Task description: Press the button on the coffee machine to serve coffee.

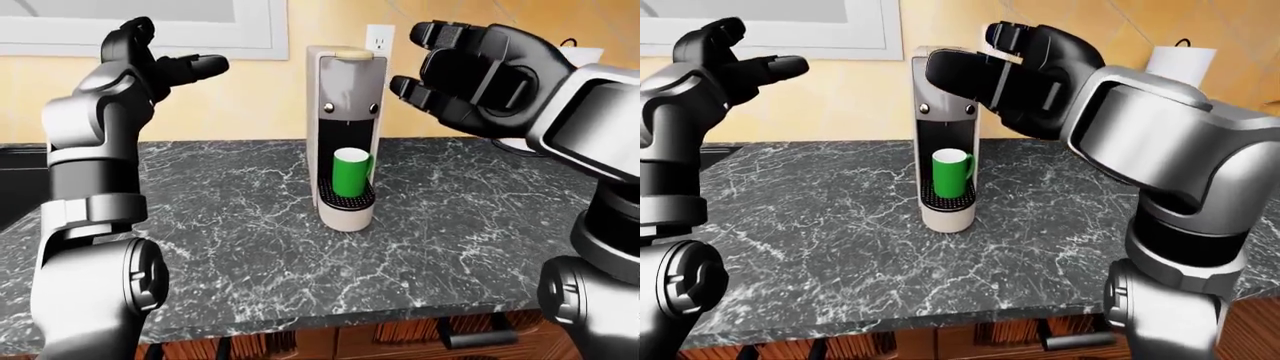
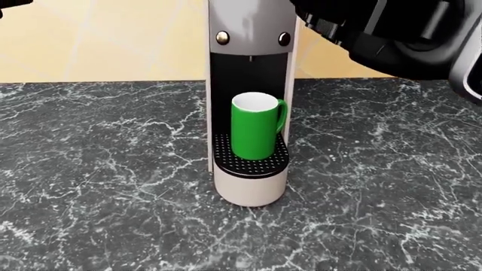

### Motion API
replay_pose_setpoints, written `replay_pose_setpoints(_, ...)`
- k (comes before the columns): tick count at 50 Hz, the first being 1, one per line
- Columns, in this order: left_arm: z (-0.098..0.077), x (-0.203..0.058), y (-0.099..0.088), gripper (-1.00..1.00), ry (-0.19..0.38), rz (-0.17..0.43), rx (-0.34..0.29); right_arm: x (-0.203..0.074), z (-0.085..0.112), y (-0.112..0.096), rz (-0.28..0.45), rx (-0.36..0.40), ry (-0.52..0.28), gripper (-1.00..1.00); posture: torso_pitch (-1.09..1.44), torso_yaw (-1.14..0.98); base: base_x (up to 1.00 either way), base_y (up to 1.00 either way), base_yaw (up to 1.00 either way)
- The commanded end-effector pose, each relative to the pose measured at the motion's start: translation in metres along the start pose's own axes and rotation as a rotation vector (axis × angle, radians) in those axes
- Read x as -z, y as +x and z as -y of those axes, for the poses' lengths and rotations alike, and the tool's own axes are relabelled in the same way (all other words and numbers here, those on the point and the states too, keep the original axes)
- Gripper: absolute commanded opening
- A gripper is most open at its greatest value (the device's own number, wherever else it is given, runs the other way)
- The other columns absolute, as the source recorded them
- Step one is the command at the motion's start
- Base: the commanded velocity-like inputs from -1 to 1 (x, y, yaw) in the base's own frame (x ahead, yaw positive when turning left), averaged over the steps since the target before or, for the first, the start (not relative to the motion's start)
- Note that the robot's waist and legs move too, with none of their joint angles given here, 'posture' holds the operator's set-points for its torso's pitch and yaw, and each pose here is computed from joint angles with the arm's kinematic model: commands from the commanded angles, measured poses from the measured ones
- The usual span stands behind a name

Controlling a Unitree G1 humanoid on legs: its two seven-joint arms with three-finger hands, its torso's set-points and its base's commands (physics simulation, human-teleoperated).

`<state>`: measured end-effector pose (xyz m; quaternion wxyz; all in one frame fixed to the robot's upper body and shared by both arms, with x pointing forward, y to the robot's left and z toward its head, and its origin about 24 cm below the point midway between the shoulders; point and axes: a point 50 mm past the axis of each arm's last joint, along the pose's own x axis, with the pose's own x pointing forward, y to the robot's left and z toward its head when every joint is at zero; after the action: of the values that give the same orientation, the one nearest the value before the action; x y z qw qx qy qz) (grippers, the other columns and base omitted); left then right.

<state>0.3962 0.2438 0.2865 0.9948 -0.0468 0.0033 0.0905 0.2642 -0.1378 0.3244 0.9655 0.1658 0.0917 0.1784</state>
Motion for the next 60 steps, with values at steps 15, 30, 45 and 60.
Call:
replay_pose_setpoints(15,0.005,-0.029,-0.005,1.0,-0.008,0.103,0.017,0.002,0.001,-0.006,0.03,-0.001,0.004,1.0,-0.41,0.0,0.0,0.0,0.0)
replay_pose_setpoints(30,0.003,-0.024,-0.006,1.0,-0.005,0.096,0.012,0.015,0.004,-0.008,0.016,-0.005,0.006,1.0,-0.41,0.0,0.0,0.0,0.0)
replay_pose_setpoints(45,0.004,-0.024,-0.005,1.0,-0.005,0.095,0.014,0.024,0.008,-0.009,0.001,-0.026,0.023,1.0,-0.41,0.0,0.0,0.0,0.0)
replay_pose_setpoints(60,0.006,-0.024,-0.005,1.0,-0.002,0.095,0.017,0.021,0.009,-0.01,0.01,-0.03,0.022,1.0,-0.41,0.0,0.0,0.0,0.0)
